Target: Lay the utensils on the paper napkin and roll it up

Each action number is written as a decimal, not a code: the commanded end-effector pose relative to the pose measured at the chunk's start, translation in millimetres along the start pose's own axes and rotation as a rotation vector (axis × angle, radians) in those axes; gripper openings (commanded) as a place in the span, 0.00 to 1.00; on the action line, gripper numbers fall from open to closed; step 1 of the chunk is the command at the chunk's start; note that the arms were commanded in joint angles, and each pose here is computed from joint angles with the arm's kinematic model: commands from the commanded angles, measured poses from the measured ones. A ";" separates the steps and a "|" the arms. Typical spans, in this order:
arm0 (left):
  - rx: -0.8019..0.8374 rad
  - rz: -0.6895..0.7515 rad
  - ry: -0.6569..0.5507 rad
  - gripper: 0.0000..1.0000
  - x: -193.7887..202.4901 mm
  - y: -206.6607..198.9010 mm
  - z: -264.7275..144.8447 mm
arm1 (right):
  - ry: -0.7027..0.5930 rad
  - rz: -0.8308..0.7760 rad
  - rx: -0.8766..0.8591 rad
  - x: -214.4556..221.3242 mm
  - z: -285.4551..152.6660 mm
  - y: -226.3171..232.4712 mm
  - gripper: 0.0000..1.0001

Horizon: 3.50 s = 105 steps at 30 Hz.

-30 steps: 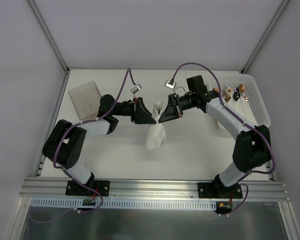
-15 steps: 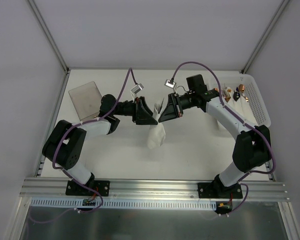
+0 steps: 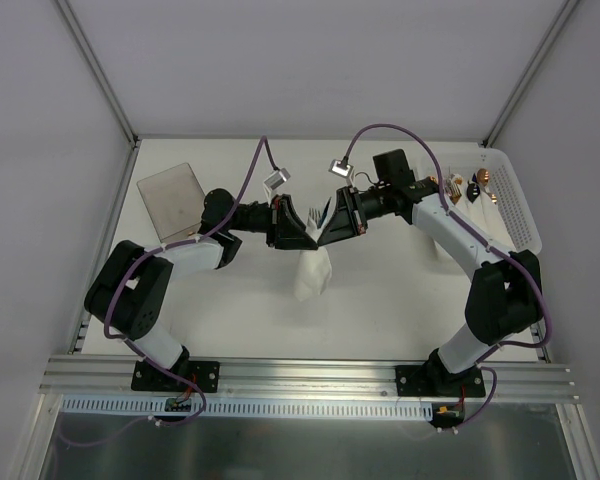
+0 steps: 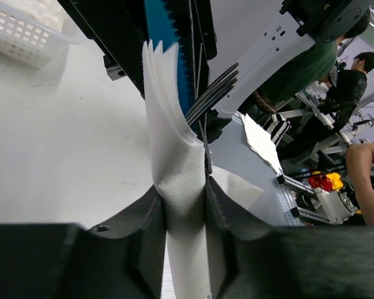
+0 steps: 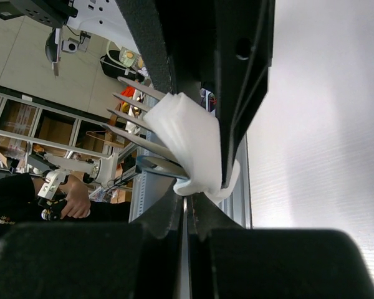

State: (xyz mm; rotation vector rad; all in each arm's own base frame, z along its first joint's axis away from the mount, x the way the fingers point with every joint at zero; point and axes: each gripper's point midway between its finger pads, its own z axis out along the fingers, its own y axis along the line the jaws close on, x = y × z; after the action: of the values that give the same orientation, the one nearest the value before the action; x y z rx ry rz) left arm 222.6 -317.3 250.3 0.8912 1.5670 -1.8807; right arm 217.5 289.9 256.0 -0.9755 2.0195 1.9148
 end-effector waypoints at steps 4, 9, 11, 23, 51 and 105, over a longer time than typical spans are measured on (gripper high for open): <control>0.064 0.211 -0.016 0.05 -19.1 -29.3 6.8 | -0.005 -0.060 -0.033 -13.3 -0.5 14.2 0.00; 0.034 0.183 -0.016 0.00 -18.7 -24.4 6.3 | -0.009 -0.064 -0.027 -14.5 -1.7 12.5 0.00; 0.009 0.175 -0.030 0.00 -21.5 -19.4 5.5 | -0.015 -0.060 -0.022 -16.1 -3.9 11.0 0.00; -0.410 0.126 -0.275 0.00 -75.3 26.2 -31.9 | -0.151 -0.065 0.236 -49.5 -43.7 -16.1 0.36; -0.934 -0.098 -0.787 0.00 -100.1 35.7 -97.0 | -0.201 -0.378 0.886 -67.7 -8.7 -3.4 0.31; -0.553 -0.089 -0.739 0.00 -114.6 -25.6 -44.3 | -0.237 -0.203 0.457 -72.6 9.7 -20.2 0.71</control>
State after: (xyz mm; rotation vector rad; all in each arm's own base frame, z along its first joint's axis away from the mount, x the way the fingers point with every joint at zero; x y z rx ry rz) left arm 300.1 -260.8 291.7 -0.1907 1.7017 -1.2671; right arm 278.7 325.4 259.8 -0.7596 2.0714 1.2671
